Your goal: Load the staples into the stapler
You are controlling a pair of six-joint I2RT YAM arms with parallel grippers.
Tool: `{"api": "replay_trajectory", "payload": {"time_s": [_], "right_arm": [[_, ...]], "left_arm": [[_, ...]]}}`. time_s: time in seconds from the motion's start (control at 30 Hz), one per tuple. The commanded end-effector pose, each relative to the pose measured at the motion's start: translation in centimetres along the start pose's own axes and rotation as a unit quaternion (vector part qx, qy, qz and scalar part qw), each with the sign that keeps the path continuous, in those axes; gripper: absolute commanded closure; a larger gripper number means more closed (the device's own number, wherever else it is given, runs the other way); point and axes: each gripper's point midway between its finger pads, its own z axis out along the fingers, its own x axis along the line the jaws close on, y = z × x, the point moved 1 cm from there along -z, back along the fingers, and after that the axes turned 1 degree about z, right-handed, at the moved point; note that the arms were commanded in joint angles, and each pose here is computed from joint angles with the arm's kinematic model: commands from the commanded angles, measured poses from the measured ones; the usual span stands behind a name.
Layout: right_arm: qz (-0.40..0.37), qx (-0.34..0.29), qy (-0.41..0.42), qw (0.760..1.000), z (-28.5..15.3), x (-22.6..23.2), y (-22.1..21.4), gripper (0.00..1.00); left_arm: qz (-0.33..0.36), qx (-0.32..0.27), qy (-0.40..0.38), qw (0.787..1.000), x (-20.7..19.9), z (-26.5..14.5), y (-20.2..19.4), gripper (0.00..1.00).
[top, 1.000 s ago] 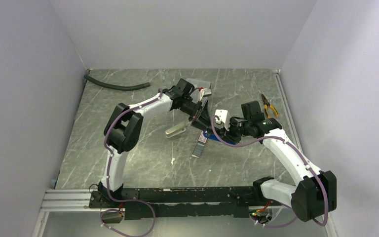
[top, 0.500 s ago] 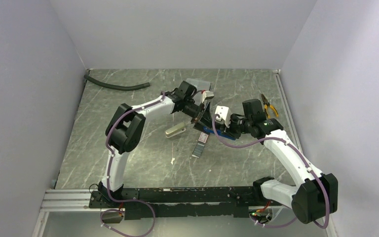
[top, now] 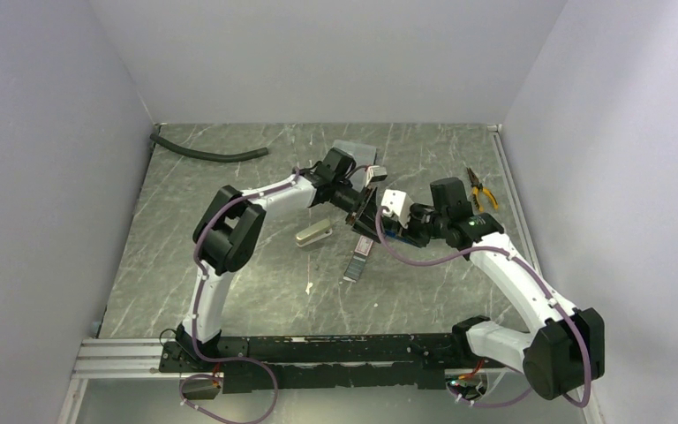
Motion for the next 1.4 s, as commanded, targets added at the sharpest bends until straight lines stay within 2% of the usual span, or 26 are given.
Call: {"api": "replay_trajectory", "payload": {"time_s": [0.0, 0.03, 0.07, 0.37, 0.4, 0.43, 0.5, 0.6, 0.7, 1.03, 1.37], "right_arm": [[-0.040, -0.037, -0.025, 0.998, -0.1, -1.0, 2.1, 0.90], [-0.042, -0.035, -0.027, 0.998, 0.0, -1.0, 1.8, 0.90], [-0.042, -0.033, -0.029, 0.998, 0.0, -0.9, 1.7, 0.90], [-0.040, -0.038, -0.019, 0.998, 0.1, -0.5, 1.7, 0.90], [-0.040, -0.037, -0.019, 0.998, 0.2, -0.5, 1.6, 0.90], [-0.040, -0.036, -0.018, 0.998, 0.1, -0.5, 1.6, 0.90], [-0.042, -0.035, -0.014, 0.998, 0.0, -0.4, 1.7, 0.90], [-0.048, -0.026, -0.002, 0.999, 0.0, -0.2, 1.4, 0.90], [-0.052, -0.019, 0.012, 0.998, 0.1, 0.0, 1.2, 0.90], [-0.060, -0.006, 0.043, 0.997, 1.5, -1.5, 0.9, 0.91], [-0.085, 0.008, 0.087, 0.993, 6.0, -5.1, 0.4, 0.90]], "left_arm": [[-0.013, 0.016, -0.027, 0.999, 0.0, 0.5, -0.2, 0.86], [-0.014, 0.017, -0.025, 0.999, 0.0, 0.5, -0.3, 0.96], [-0.010, 0.018, -0.025, 0.999, 0.1, 0.5, -0.5, 0.97], [0.017, 0.018, -0.011, 1.000, -0.2, 0.8, -1.2, 0.97], [0.025, 0.017, -0.006, 1.000, -0.3, 0.7, -1.1, 0.84], [0.032, 0.015, 0.009, 0.999, -0.2, 0.5, -1.1, 0.61], [0.057, 0.011, 0.036, 0.998, -0.4, -0.1, -0.9, 0.40], [0.081, -0.004, 0.063, 0.995, -0.7, -1.5, -0.4, 0.18], [0.099, -0.022, 0.088, 0.991, -0.8, -3.2, 0.1, 0.06], [0.155, -0.062, 0.185, 0.969, -1.8, -9.8, -0.1, 0.06], [0.200, -0.106, 0.263, 0.938, -3.2, -15.0, -0.9, 0.06]]}}
